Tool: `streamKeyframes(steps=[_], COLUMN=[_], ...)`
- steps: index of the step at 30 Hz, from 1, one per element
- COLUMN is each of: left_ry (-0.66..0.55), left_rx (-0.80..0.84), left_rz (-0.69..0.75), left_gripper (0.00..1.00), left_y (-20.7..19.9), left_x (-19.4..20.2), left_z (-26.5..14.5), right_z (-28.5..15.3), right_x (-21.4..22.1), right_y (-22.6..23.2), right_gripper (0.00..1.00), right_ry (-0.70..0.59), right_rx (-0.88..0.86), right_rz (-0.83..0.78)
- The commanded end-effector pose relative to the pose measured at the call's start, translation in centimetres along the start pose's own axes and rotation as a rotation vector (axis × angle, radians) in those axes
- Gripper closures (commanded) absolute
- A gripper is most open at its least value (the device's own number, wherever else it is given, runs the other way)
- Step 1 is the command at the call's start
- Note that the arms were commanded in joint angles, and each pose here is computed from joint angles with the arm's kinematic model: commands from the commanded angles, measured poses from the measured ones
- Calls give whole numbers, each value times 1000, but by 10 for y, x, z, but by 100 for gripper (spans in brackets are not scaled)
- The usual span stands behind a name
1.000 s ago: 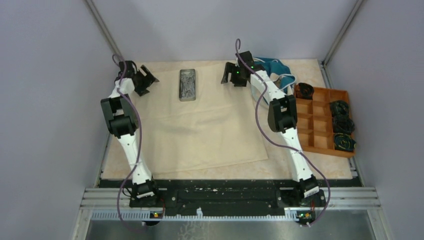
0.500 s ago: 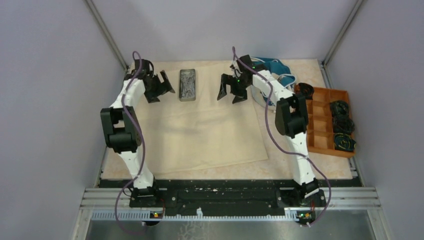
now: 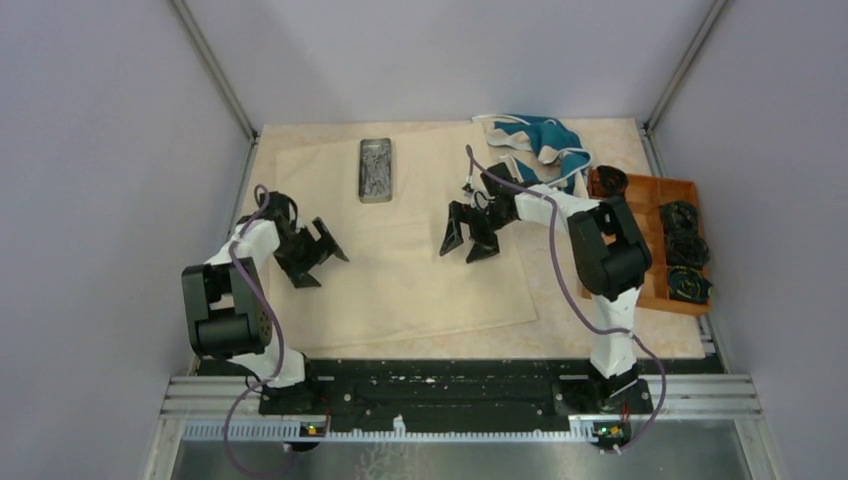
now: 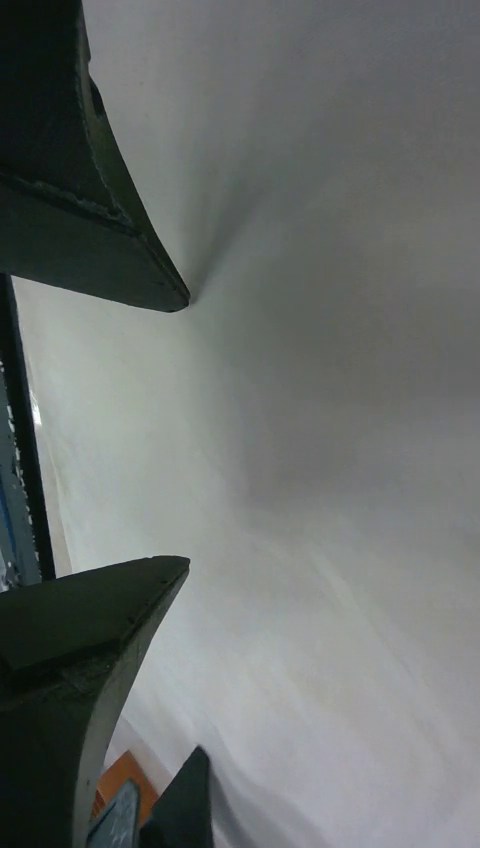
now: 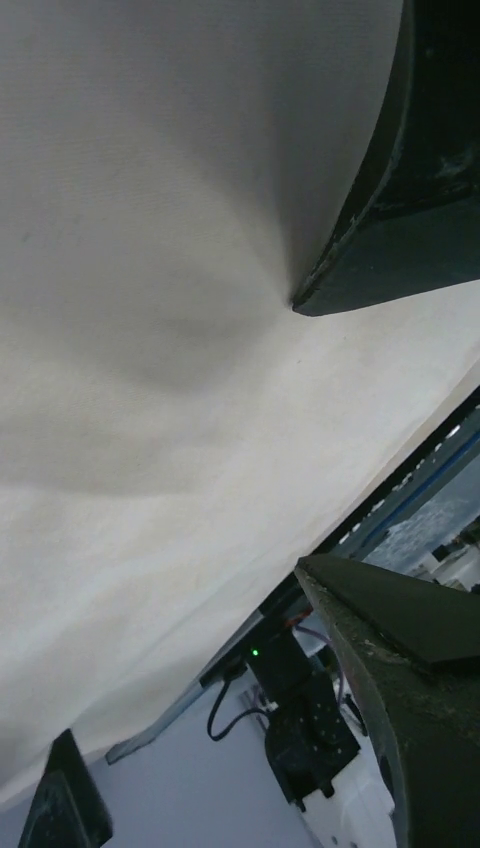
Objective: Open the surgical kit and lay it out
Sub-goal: Smooth out the surgical kit at the center of the board.
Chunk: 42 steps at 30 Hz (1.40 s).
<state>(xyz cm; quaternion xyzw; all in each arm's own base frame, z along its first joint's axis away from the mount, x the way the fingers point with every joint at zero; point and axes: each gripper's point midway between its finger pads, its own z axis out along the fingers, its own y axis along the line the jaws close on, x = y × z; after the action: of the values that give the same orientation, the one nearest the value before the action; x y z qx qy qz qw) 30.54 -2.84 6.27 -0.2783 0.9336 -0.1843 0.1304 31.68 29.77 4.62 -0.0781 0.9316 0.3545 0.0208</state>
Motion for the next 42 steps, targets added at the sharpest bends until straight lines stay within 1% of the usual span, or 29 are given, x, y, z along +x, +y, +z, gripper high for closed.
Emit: streamKeyframes(steps=[1, 2, 4, 7, 10, 12, 13, 15, 19, 21, 23, 24, 26, 28, 30, 32, 34, 35, 37, 40, 41, 42], left_ry=[76, 92, 88, 17, -60, -95, -100, -60, 3, -4, -28, -20, 9, 10, -43, -130, -201, -215, -202, -99, -56, -2], left_rx=[-108, -166, -219, -188, -100, 2, 72, 108, 63, 38, -32, -78, -173, -194, -150, -66, 89, 177, 295, 482, 511, 495], left_rz=[-233, -263, -273, -213, -135, -75, -51, -69, -153, -181, -208, -234, -288, -298, -269, -205, -131, -97, -65, 13, 42, 61], left_gripper=[2, 2, 2, 2, 2, 2, 2, 2, 2, 2, 2, 2, 2, 2, 2, 2, 2, 2, 2, 2, 2, 3], left_y=[42, 53, 62, 56, 29, 1, -15, -22, -6, 3, 24, 38, 61, 65, 54, 33, -3, -23, -52, -97, -107, -110], left_x=[34, 43, 52, 47, 29, 18, 14, 15, 23, 28, 37, 47, 69, 80, 72, 50, 26, 17, 7, 8, 12, 21], left_z=[5, 1, -8, -26, -44, -50, -49, -38, -10, -2, 5, 6, 2, -8, -24, -41, -55, -59, -59, -40, -29, -11], right_z=[-14, -21, -40, -62, -70, -62, -56, -46, -42, -40, -43, -48, -64, -81, -95, -104, -103, -97, -85, -62, -57, -52], right_x=[12, 23, 36, 43, 31, 30, 32, 41, 70, 92, 116, 126, 141, 145, 132, 110, 84, 73, 56, 47, 47, 49], right_y=[-38, -45, -44, -31, 1, 16, 19, 16, -8, -29, -53, -67, -76, -69, -45, -20, -5, -4, -1, 6, 2, -6], right_gripper=[11, 11, 11, 10, 9, 9, 9, 9, 9, 8, 9, 9, 8, 8, 8, 6, 6, 6, 7, 9, 9, 10], right_ry=[-79, -73, -86, -100, -105, -85, -67, -35, -28, -20, 5, 11, -5, -31, -77, -124, -169, -171, -154, -136, -136, -131], right_rx=[126, 171, 207, 218, 155, 102, 75, 42, 87, 122, 182, 238, 285, 296, 251, 183, 141, 133, 100, -3, -4, 15], right_rz=[32, 33, 2, -45, -109, -129, -118, -78, -56, -30, 15, 37, 48, 30, 6, -25, -45, -32, -4, 32, 40, 50])
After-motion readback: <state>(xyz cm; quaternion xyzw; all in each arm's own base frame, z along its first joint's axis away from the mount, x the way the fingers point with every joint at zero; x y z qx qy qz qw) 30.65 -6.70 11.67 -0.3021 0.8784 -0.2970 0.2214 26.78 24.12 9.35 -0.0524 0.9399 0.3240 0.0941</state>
